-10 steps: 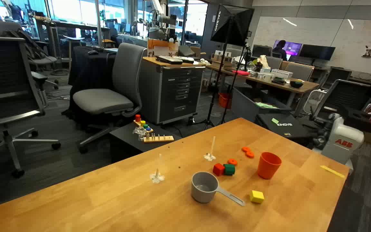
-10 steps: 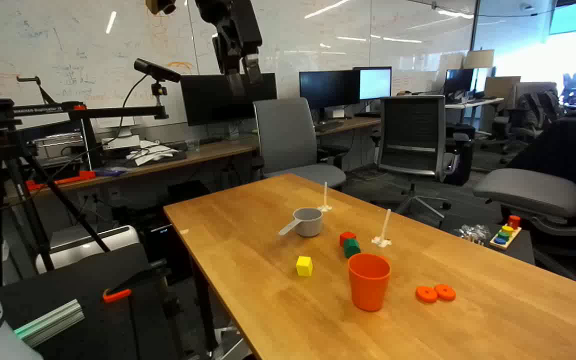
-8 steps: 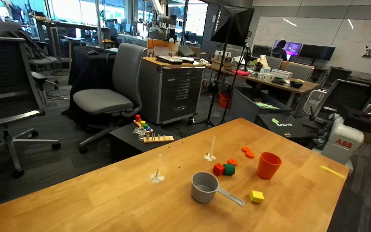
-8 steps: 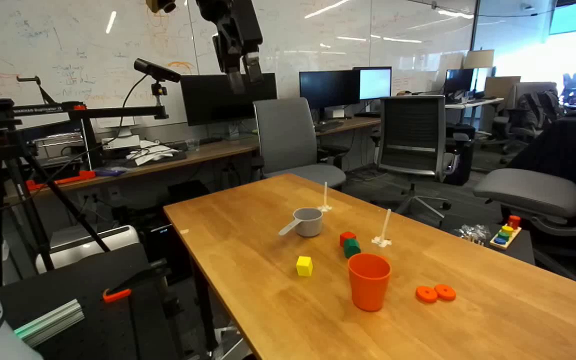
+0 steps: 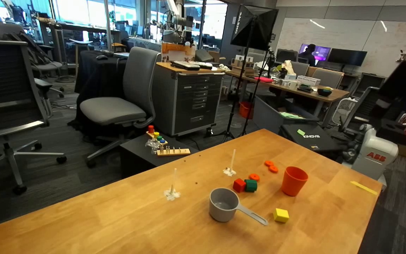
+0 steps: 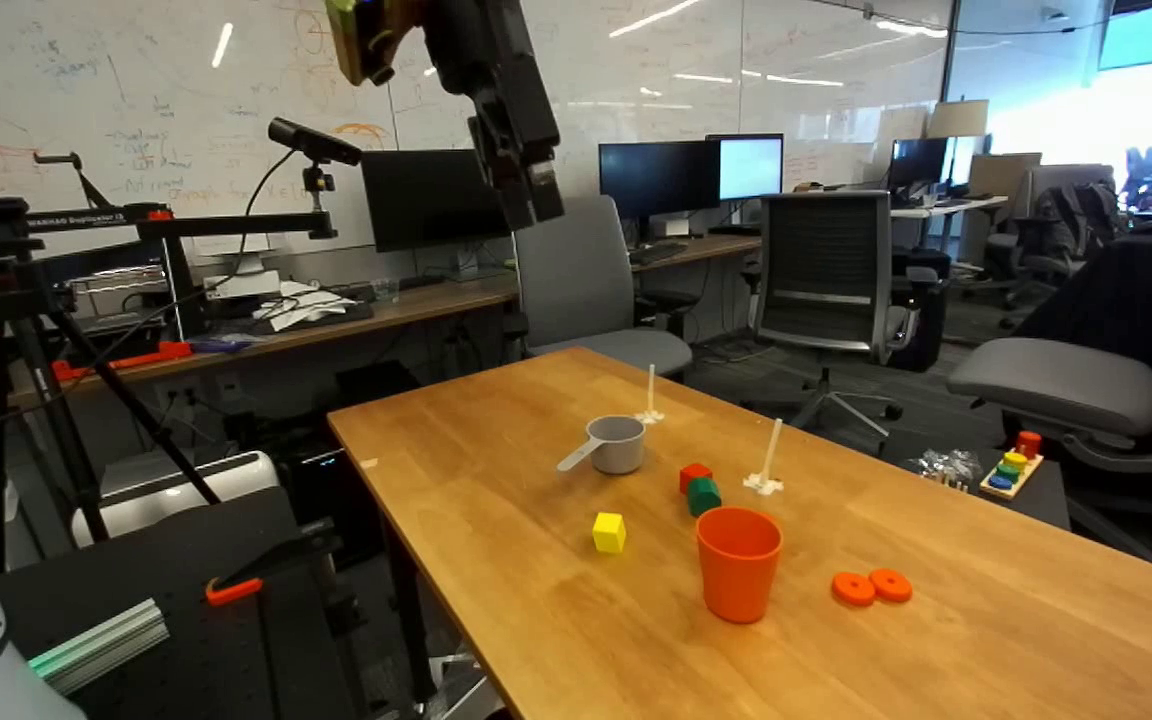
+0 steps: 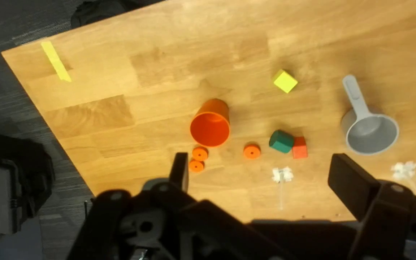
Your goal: Put the cubes inside the grey cup
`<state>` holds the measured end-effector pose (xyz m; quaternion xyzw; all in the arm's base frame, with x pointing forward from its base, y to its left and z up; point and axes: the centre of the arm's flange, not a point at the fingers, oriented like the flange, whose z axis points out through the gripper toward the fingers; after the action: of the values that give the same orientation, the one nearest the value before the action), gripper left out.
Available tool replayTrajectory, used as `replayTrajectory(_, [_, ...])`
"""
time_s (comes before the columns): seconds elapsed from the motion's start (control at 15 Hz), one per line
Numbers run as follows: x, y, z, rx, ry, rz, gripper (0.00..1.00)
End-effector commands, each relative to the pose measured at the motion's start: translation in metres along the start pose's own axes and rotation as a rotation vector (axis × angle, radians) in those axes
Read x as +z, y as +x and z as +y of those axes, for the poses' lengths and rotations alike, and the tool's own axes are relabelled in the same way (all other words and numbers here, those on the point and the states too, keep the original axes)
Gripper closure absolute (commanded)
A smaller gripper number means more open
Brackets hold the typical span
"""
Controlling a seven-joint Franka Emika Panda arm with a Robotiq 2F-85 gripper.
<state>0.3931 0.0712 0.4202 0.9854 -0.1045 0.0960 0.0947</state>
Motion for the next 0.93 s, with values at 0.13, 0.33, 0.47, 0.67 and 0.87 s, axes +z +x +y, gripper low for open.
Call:
replayTrajectory(0.13, [0.104, 0.082, 0.019, 0.281, -0.089, 0.069, 0.00])
replayTrajectory(0.33, [0.132, 0.111, 0.024, 0.364, -0.151, 0.031, 0.00])
replayTrajectory(0.47, [0.127, 0.082, 0.045, 0.338, -0.124, 0.028, 0.00])
replayTrajectory(0.67, [0.136, 0.095, 0.035, 0.353, -0.126, 0.021, 0.00])
replayTrajectory(0.87, [0.168, 0.104, 0.022, 0.374, -0.079, -0.021, 0.00])
